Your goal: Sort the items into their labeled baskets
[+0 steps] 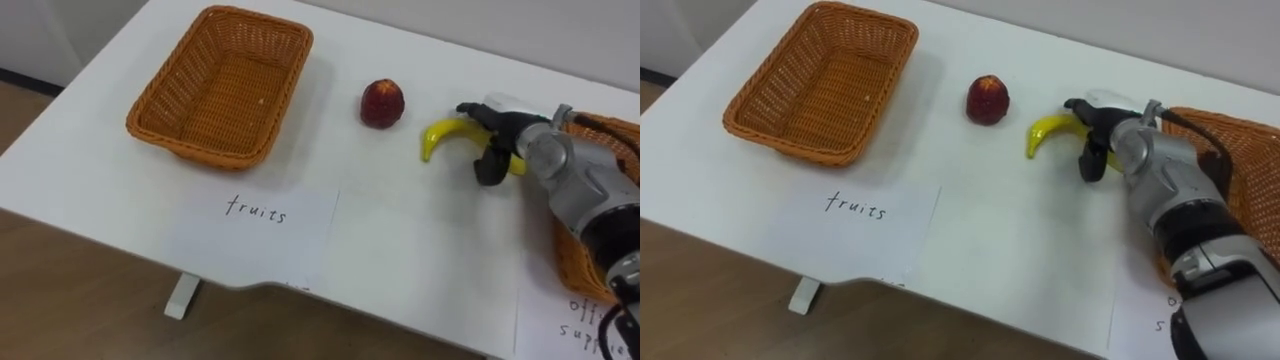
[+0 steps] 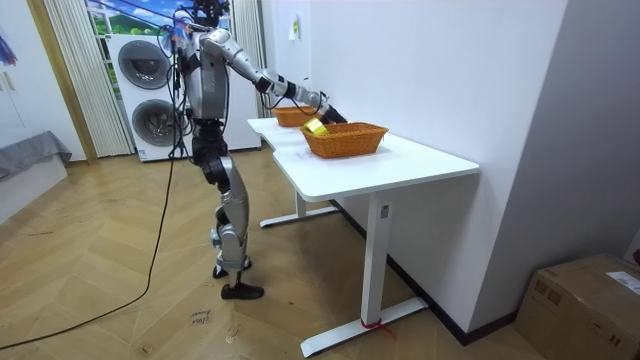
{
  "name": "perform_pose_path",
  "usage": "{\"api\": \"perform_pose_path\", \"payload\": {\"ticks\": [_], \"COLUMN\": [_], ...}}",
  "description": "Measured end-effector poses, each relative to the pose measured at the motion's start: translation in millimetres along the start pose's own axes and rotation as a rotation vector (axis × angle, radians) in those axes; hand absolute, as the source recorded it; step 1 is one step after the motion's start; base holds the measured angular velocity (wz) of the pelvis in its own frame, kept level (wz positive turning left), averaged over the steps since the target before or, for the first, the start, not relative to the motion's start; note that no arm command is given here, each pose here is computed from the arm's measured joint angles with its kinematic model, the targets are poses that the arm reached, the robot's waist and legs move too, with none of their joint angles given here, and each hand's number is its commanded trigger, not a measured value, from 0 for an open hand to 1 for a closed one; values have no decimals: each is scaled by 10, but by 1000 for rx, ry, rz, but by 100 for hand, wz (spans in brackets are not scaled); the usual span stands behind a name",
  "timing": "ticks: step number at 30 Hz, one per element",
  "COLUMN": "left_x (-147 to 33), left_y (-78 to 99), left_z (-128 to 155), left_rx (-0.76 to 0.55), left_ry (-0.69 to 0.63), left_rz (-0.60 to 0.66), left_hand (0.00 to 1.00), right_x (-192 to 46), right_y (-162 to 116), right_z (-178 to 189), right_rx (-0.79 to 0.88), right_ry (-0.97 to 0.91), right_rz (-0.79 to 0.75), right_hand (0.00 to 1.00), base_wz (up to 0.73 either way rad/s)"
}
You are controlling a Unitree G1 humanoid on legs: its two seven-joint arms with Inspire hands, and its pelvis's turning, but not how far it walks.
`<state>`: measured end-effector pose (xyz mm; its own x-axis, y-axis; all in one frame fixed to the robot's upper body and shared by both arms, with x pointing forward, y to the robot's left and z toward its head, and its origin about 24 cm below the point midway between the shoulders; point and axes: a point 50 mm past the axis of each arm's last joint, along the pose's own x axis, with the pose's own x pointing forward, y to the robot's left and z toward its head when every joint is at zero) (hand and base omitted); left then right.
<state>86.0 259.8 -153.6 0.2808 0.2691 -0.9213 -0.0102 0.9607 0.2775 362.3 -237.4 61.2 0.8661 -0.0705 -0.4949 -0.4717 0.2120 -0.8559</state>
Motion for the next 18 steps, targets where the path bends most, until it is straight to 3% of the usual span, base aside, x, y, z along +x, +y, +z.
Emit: {"api": "perform_pose_path", "payload": {"ticks": [3, 4, 7, 9, 18], "left_x": [3, 3, 4, 5, 7], "left_y": [0, 0, 0, -1, -3], "left_z": [31, 34, 41, 55, 48], "left_rx": [-1, -1, -1, -1, -2], "left_ry": [-7, -8, -9, -12, -6], "left_rz": [0, 0, 0, 0, -1], "left_hand": [0, 0, 0, 0, 0], "right_x": [1, 1, 2, -1, -21], "right_y": [4, 4, 10, -3, -120], "right_z": [-10, -11, -24, -47, -158], "right_rx": [2, 3, 8, 12, -4], "right_ry": [6, 7, 17, 34, 80], "right_rz": [5, 5, 10, -2, -72], "right_hand": [0, 12, 84, 100, 100], "base_wz": [0, 0, 0, 0, 0]}}
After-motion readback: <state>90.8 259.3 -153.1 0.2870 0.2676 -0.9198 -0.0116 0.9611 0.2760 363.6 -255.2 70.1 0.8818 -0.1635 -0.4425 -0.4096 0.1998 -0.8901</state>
